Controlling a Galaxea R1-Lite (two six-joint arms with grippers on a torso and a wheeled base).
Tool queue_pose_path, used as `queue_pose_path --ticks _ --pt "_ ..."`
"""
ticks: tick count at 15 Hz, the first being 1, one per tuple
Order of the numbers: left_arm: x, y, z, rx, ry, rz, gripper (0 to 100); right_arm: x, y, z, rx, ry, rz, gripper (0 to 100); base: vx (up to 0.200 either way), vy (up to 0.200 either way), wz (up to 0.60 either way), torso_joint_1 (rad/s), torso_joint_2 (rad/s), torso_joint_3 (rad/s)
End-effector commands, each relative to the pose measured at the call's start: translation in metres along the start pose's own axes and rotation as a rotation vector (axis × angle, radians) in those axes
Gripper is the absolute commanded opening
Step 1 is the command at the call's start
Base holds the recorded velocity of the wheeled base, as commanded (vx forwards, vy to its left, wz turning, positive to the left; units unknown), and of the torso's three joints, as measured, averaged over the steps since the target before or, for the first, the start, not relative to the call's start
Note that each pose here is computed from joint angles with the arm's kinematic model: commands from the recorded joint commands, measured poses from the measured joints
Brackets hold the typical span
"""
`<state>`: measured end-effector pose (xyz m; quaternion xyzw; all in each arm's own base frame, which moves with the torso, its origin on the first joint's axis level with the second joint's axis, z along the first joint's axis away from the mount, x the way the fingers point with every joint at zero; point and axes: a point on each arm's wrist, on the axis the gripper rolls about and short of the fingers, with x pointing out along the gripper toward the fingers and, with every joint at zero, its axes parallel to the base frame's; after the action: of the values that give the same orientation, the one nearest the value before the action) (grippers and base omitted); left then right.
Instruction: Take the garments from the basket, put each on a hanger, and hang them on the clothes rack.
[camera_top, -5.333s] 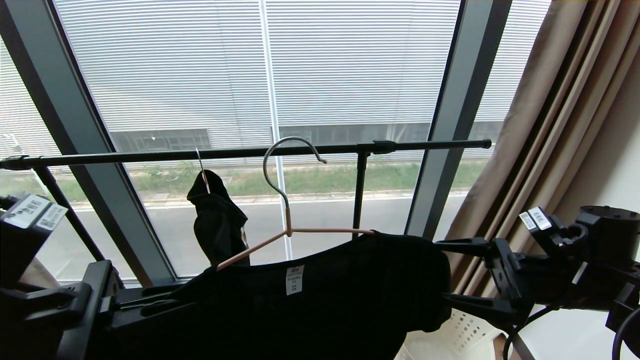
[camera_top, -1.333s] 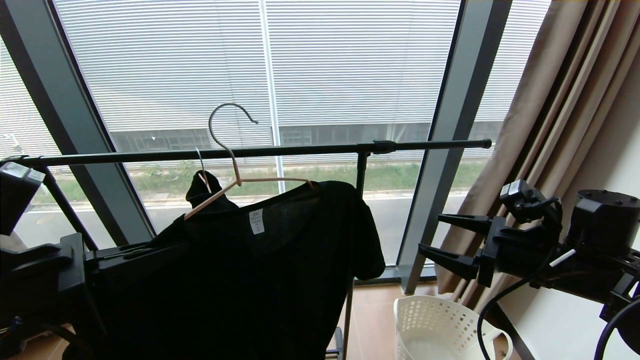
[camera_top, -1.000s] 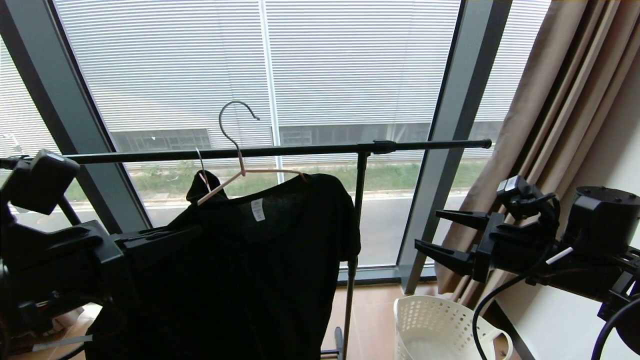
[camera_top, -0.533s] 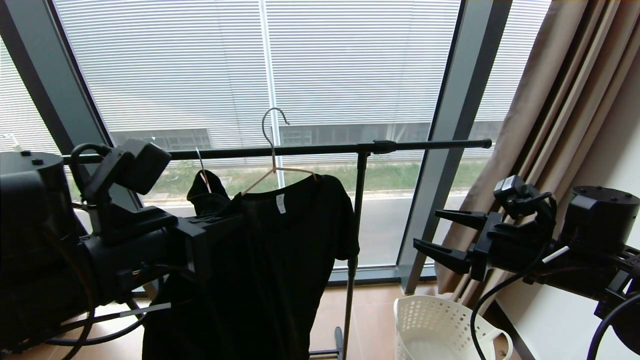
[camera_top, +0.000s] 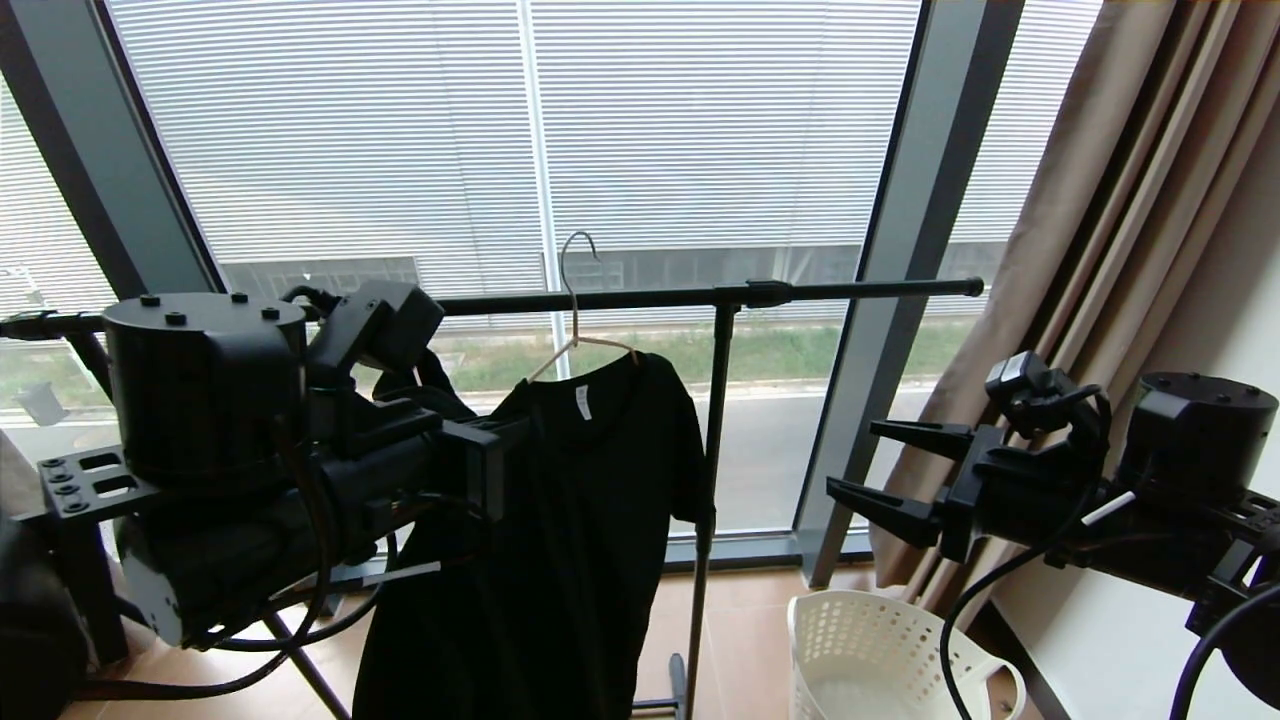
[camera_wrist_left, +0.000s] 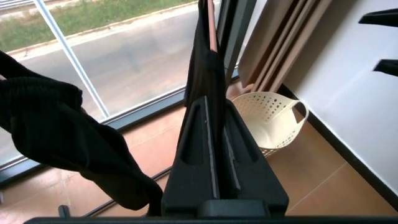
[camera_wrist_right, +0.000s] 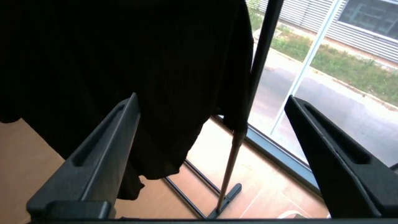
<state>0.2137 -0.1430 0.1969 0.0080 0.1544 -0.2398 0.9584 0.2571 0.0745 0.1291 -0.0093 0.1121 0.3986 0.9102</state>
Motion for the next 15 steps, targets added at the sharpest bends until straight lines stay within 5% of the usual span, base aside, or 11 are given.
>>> queue_pose_path --ticks 1,5,8,13,15 --pt "0.015 -0.001 -0.005 -0.002 0.032 0.006 0 0.002 -0.001 -0.003 0.006 0.010 0.002 100 0.000 0.000 0.00 0.000 0.00 0.000" --pt "0.036 -0.003 -0.003 -0.039 0.022 0.007 0 0.003 -0.001 -0.005 0.010 0.016 0.001 100 0.000 0.000 0.00 0.000 0.00 0.000" --pt "0.051 -0.004 0.001 -0.133 -0.011 0.009 0 0.003 -0.001 -0.005 0.010 0.018 -0.001 100 0.000 0.000 0.00 0.000 0.00 0.000" --pt "0.062 -0.003 0.001 -0.150 -0.009 0.031 0 0.005 -0.002 -0.008 0.016 0.027 0.000 100 0.000 0.000 0.00 0.000 0.00 0.000" --pt "0.073 -0.005 0.003 -0.224 -0.014 0.026 0 0.005 -0.002 -0.008 0.017 0.029 0.000 100 0.000 0.000 0.00 0.000 0.00 0.000"
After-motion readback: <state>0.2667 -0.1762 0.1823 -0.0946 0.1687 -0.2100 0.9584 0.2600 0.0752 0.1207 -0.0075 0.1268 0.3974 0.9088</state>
